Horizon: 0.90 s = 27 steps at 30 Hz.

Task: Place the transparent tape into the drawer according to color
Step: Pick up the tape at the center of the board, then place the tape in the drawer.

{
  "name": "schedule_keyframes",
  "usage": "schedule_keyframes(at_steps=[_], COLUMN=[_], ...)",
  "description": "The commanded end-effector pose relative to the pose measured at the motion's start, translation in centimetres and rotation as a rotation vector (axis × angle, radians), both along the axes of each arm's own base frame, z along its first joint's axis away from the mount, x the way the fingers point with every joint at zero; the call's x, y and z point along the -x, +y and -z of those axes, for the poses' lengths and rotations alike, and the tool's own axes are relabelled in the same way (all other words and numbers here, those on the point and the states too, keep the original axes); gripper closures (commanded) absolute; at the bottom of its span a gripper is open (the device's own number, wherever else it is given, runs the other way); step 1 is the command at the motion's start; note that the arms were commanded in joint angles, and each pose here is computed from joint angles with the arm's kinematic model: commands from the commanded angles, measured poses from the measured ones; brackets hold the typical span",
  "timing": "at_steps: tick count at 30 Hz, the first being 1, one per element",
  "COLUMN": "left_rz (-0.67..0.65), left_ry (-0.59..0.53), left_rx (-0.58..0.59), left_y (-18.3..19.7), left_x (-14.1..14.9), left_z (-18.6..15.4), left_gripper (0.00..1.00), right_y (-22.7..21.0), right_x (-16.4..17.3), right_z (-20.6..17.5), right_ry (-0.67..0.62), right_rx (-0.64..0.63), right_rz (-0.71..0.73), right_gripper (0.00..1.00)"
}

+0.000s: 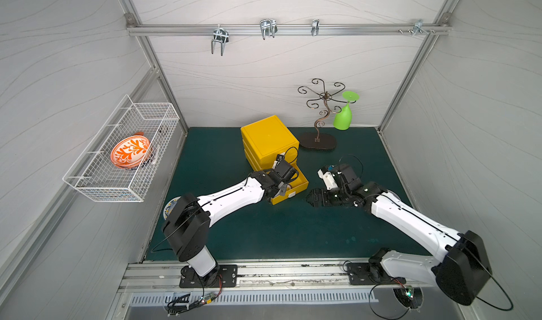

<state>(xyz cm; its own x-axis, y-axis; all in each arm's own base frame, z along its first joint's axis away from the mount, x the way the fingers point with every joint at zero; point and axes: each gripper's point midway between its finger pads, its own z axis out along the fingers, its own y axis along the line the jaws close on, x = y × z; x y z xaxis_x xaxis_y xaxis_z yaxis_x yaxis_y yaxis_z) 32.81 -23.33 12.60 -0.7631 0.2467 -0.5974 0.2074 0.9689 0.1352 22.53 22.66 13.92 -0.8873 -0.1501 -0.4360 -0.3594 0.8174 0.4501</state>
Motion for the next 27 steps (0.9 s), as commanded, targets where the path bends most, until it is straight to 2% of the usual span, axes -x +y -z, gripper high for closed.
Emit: schedule_keyframes(at_steps=[1,4,7,19,24,27], left_rz=[-0.009,-0.011,-0.010,0.024,0.035,0.041], left_ry=[-0.033,-0.035,-0.049,-0.079,-0.123,-0.158], left_rx=[-0.008,0.001,0.014,0.150,0.209,0.237], left_y=[-0.1,0.0,0.2,0.8,1.9,2.5], left_x=[-1.0,-0.8,-0.6,1.7,3.2,3.7], left_z=[0.3,0.2,-0.5,-4.7,-7.5,-9.4], left_gripper=[0.78,0.65,0.58,0.50,0.39,0.29], right_y=[0.3,0.3,0.4,1.0,1.4,1.5], right_x=[-0.2,-0.3,-0.3,-0.3,-0.3,-0.3], right_z=[0.3,0.3,0.6,1.6,1.9,1.9], right_ry=[0.008,0.005,0.011,0.005,0.006,0.001], right_rx=[-0.013,-0.013,-0.017,-0.005,0.005,0.009], right_rz=[-0.002,0.000,0.001,-0.013,-0.028,-0.032], right_gripper=[0.01,0.01,0.01,0.01,0.01,0.01])
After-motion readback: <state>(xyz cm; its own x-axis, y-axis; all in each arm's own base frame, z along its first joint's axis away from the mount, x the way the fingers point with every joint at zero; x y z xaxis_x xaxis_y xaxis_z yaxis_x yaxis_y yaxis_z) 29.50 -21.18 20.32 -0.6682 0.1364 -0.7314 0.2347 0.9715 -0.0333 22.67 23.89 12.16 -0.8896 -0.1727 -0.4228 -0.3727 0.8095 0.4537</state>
